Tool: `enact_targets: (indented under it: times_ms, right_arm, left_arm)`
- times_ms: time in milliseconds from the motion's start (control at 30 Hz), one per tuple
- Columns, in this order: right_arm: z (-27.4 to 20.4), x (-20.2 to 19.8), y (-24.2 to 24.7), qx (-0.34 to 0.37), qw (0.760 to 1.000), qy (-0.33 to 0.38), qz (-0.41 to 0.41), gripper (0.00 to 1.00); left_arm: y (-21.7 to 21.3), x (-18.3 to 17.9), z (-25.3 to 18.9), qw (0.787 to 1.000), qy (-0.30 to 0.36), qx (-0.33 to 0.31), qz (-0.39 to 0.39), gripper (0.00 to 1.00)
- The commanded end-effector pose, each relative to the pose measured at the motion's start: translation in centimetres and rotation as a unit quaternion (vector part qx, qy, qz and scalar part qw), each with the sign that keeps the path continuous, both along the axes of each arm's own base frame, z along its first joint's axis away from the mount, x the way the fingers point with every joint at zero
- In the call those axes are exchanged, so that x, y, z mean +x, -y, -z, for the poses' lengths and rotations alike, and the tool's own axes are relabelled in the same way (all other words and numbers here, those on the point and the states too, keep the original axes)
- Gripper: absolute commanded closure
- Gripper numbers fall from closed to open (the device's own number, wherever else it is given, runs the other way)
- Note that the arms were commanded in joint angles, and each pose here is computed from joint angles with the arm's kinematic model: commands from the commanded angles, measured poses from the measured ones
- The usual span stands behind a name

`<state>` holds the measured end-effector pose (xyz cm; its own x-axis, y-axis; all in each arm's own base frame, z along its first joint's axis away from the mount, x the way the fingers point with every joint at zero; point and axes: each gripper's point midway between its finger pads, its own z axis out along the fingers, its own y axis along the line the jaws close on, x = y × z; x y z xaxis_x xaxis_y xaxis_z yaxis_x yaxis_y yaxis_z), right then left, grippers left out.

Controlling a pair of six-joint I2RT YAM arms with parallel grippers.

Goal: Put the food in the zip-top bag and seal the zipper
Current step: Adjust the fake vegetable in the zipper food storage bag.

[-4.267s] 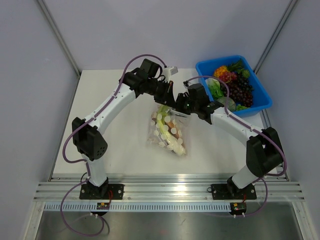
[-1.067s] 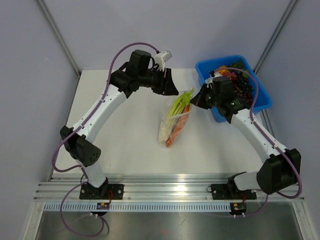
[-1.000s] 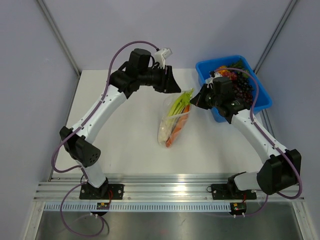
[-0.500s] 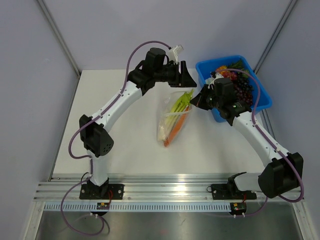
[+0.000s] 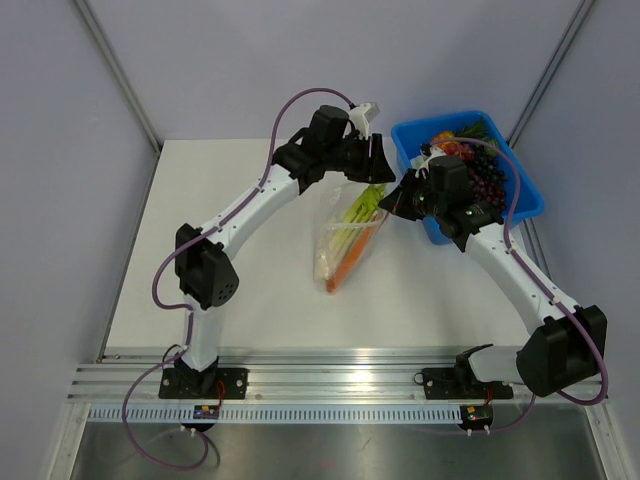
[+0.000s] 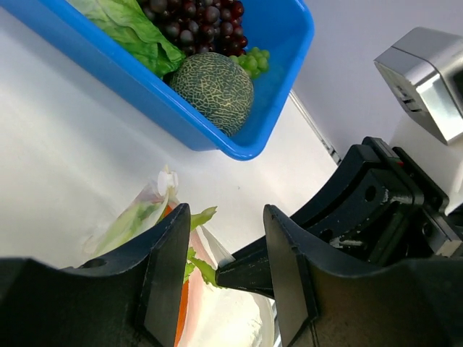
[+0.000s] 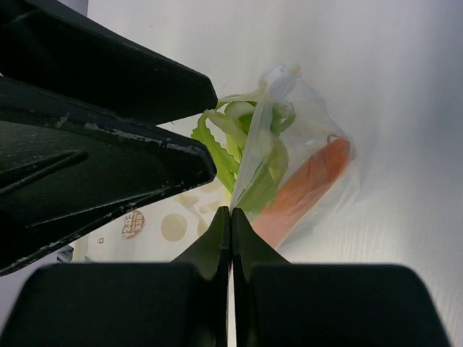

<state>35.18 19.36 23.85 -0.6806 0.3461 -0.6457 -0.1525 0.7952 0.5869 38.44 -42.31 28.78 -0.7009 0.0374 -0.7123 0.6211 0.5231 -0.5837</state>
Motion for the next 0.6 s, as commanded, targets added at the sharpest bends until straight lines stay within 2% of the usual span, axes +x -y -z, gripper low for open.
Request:
enact_targets:
  times_ms: [0,167,467,533,567]
  right_arm:
    - [-3.2,0.4,-0.2,0.019,0.999,0.042,-0.004,1.00]
    - [-3.1,0.4,-0.2,0.015,0.999,0.040,-0.005,1.00]
    - [-3.3,0.5,-0.2,0.017,0.999,0.042,-0.005,1.00]
    - [-3.2,0.5,-0.2,0.016,0.999,0.040,-0.006,1.00]
    - [-3.3,0.5,-0.1,0.015,0.999,0.042,-0.004,1.00]
  left_arm:
    - [0.0,1.4,-1.8,0.997,0.066,0.016,-0.026,0.53]
    - [0.2,1.2,-1.4,0.996,0.077,0.031,-0.030,0.59]
    - [0.4,1.3,0.2,0.996,0.066,0.047,-0.028,0.60]
    - [0.4,1.4,0.5,0.996,0.063,0.048,-0.029,0.66]
    - [0.4,1.4,0.5,0.997,0.061,0.048,-0.029,0.77]
